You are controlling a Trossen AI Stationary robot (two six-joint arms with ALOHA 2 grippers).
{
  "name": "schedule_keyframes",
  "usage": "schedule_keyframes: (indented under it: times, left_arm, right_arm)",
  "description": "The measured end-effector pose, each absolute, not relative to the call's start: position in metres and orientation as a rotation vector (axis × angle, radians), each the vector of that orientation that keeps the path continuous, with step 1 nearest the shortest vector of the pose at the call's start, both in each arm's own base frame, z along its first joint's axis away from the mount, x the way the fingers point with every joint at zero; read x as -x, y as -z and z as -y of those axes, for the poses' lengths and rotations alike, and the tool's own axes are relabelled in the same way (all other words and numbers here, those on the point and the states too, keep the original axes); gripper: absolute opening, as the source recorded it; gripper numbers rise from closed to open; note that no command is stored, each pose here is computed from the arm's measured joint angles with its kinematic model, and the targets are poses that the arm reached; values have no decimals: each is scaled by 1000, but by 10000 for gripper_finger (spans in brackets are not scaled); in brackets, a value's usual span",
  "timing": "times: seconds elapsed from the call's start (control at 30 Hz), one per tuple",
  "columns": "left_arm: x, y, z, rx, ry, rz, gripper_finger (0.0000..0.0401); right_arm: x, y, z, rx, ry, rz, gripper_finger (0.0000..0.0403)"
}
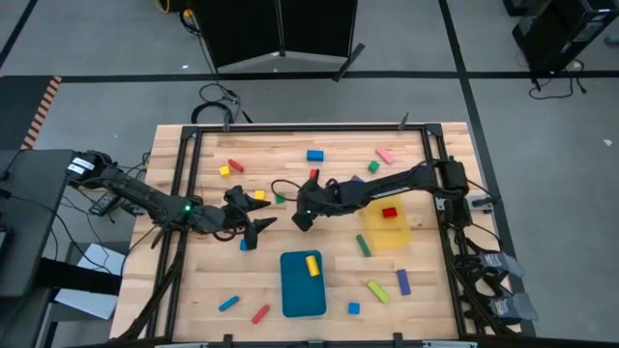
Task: Sort blocks by size
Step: Put the large yellow block into the blue bin
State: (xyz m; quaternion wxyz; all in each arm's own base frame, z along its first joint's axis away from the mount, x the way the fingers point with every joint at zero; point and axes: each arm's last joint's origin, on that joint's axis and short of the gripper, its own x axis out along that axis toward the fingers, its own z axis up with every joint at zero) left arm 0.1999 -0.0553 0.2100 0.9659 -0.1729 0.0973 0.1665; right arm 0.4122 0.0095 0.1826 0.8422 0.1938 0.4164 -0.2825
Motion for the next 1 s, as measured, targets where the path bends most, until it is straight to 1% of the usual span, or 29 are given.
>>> schedule_keyframes:
  times: [0.17, 0.27, 0.37, 0.47, 0.57, 0.7, 0.73, 0.77, 0.87, 0.93, 1.0]
  left_arm:
    - [-200, -207, 50, 411, -383, -210, 271]
    - [-201, -204, 42, 472, -436, -210, 262]
    - [-202, -203, 35, 508, -479, -212, 250]
    - [-201, -199, 29, 528, -525, -231, 240]
    - [-199, -193, 22, 533, -579, -278, 237]
    - [-195, -184, 15, 536, -642, -363, 243]
    - [-193, -182, 13, 539, -653, -388, 248]
    - [-193, -180, 12, 551, -660, -405, 253]
    - [-190, -174, 9, 567, -694, -452, 275]
    - [-190, -171, 7, 586, -713, -470, 290]
    - [-190, -167, 4, 602, -733, -497, 304]
  right_arm:
    - [-415, -220, -55, -301, 235, -760, 139]
    - [-415, -224, -87, -262, 62, -718, 139]
    - [-412, -218, -118, -203, -61, -729, 139]
    - [-405, -209, -146, -133, -139, -752, 139]
    - [-399, -207, -167, -105, -166, -745, 139]
    - [-393, -205, -178, -78, -112, -742, 144]
    - [-392, -205, -178, -81, -85, -738, 160]
    - [-392, -205, -179, -79, -63, -734, 186]
    - [-390, -205, -181, -90, -61, -739, 283]
    - [-390, -205, -181, -112, -66, -744, 338]
    - [-390, -205, -182, -112, -54, -737, 375]
